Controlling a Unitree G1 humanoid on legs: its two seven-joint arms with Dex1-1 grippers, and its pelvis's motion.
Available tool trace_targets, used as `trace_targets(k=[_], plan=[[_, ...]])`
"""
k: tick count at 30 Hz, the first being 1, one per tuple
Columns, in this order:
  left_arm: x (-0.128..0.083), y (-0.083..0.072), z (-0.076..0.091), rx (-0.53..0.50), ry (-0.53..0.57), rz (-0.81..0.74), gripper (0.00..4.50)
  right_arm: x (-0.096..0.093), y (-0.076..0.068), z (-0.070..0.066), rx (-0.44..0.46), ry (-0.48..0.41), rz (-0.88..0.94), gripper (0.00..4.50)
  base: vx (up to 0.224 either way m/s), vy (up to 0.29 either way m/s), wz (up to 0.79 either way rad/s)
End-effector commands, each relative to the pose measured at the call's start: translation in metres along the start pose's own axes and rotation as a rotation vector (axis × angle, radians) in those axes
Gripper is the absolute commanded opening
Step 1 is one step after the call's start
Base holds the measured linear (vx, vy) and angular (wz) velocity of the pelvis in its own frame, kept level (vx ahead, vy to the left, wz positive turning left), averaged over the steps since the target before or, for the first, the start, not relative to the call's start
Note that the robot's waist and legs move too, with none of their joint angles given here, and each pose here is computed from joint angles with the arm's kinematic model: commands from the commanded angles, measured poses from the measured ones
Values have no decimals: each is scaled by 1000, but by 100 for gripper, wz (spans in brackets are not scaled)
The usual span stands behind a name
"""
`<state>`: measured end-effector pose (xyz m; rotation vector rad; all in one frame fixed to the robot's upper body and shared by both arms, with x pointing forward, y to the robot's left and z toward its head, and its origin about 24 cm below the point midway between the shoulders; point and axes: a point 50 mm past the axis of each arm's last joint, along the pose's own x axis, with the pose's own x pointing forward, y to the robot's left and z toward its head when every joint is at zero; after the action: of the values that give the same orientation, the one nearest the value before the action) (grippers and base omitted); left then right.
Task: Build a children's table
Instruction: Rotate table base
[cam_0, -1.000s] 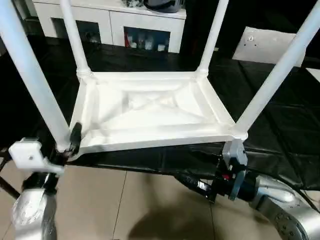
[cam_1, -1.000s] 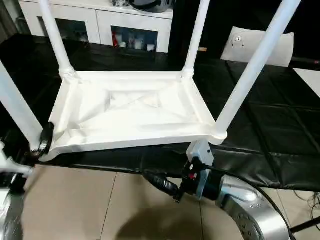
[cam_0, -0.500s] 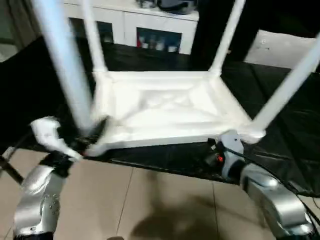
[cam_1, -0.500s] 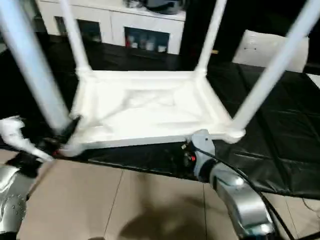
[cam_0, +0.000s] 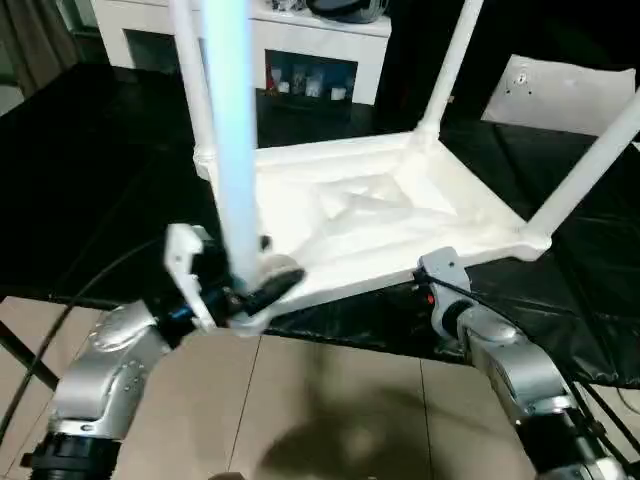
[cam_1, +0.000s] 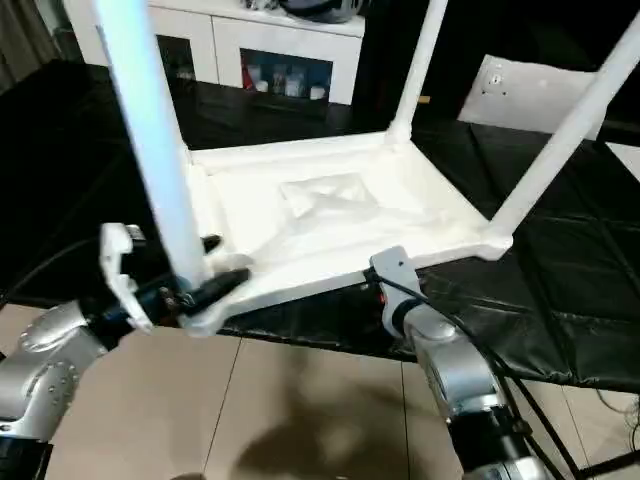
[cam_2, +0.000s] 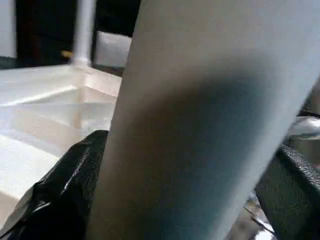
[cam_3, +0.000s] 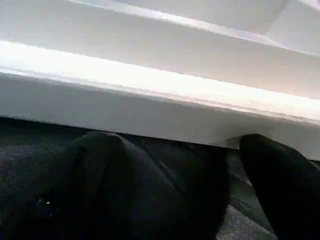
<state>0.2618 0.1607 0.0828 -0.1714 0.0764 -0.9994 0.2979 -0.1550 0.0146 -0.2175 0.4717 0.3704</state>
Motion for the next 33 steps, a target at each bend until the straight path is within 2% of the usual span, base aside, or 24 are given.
trace_targets(k=[1, 4, 8, 12, 17, 20, 24, 27, 32, 33], plan=[[16, -21, 6, -8, 13, -172, 446, 6, 0, 6, -13, -30, 1, 450, 0, 0, 0], [20, -29, 8, -14, 21, -232, 446, 11, 2, 11, -3, -45, 3, 450, 0, 0, 0], [32, -42, 14, -35, 27, -340, 446, 24, 10, 25, -14, -78, 23, 450, 0, 0, 0], [48, -47, 19, -24, 8, -388, 446, 33, 15, 34, -27, -100, 35, 450, 0, 0, 0], [66, -51, 25, -3, -26, -416, 446, 38, 19, 37, -21, -116, 44, 450, 0, 0, 0], [79, -50, 28, 19, -62, -400, 446, 40, 20, 34, -14, -123, 43, 450, 0, 0, 0], [89, -46, 32, 37, -97, -376, 446, 37, 15, 27, 5, -122, 15, 450, 0, 0, 0], [103, -41, 37, 71, -140, -337, 446, 31, 1, 18, 32, -128, -51, 450, 0, 0, 0], [118, -33, 43, 115, -173, -281, 446, 22, -13, 12, 52, -139, -108, 450, 0, 0, 0], [124, -26, 46, 146, -182, -248, 446, 18, -19, 9, 61, -147, -136, 450, 0, 0, 0]])
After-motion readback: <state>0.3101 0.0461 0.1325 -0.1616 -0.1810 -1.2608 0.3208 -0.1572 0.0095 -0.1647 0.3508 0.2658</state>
